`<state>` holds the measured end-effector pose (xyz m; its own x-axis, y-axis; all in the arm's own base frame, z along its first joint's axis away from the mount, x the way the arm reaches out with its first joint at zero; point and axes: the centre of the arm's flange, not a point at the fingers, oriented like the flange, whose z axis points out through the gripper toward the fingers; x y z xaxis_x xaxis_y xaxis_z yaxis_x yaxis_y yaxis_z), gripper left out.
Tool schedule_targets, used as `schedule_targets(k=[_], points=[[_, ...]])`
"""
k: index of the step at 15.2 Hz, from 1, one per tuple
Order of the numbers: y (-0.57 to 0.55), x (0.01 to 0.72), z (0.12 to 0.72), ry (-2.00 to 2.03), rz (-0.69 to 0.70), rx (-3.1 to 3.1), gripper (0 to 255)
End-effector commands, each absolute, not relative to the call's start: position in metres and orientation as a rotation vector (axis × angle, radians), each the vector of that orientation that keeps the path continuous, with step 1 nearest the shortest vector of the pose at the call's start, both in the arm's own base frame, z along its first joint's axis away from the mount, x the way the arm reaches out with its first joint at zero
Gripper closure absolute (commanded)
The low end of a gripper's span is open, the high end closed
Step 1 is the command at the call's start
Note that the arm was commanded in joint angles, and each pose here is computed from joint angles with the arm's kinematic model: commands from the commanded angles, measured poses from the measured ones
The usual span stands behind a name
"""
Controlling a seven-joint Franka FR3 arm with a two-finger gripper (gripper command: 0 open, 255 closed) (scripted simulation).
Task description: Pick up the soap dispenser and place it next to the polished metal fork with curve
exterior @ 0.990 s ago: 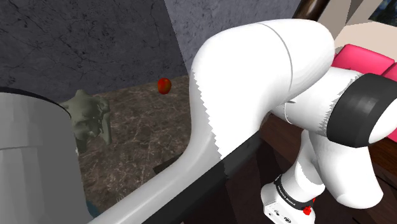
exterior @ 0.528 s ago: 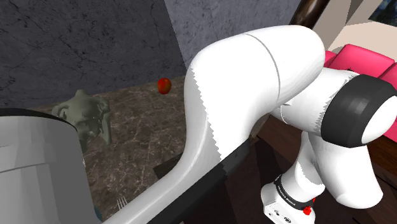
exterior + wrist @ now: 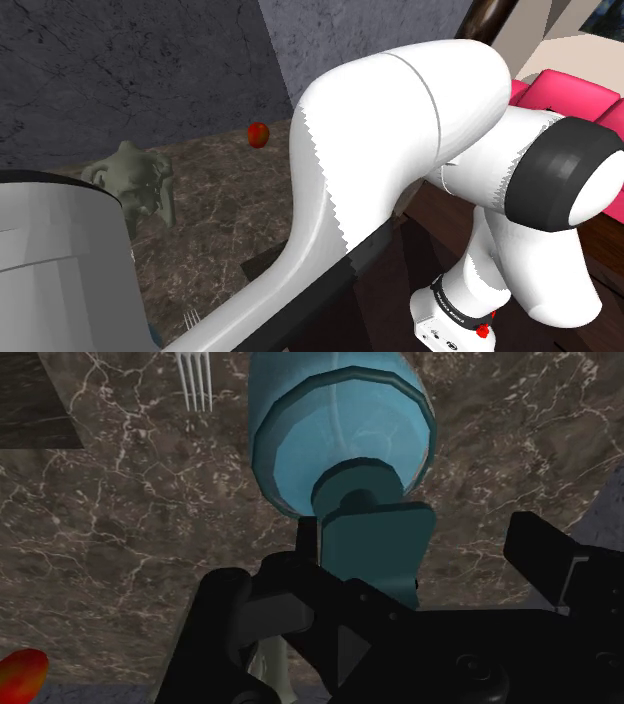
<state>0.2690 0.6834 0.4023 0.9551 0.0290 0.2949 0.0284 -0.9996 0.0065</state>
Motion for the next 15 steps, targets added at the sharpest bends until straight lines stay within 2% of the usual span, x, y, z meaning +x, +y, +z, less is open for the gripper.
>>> schedule_targets(k=[1,3,7,15], points=[[0.683,0.269,0.402,0.046,0.469,3.104,0],[0.684,0.269,0.402,0.046,0.469,3.104,0],[0.683,0.254,0.45,0.046,0.469,3.104,0],[0.683,0.254,0.45,0.046,0.469,3.104,0]])
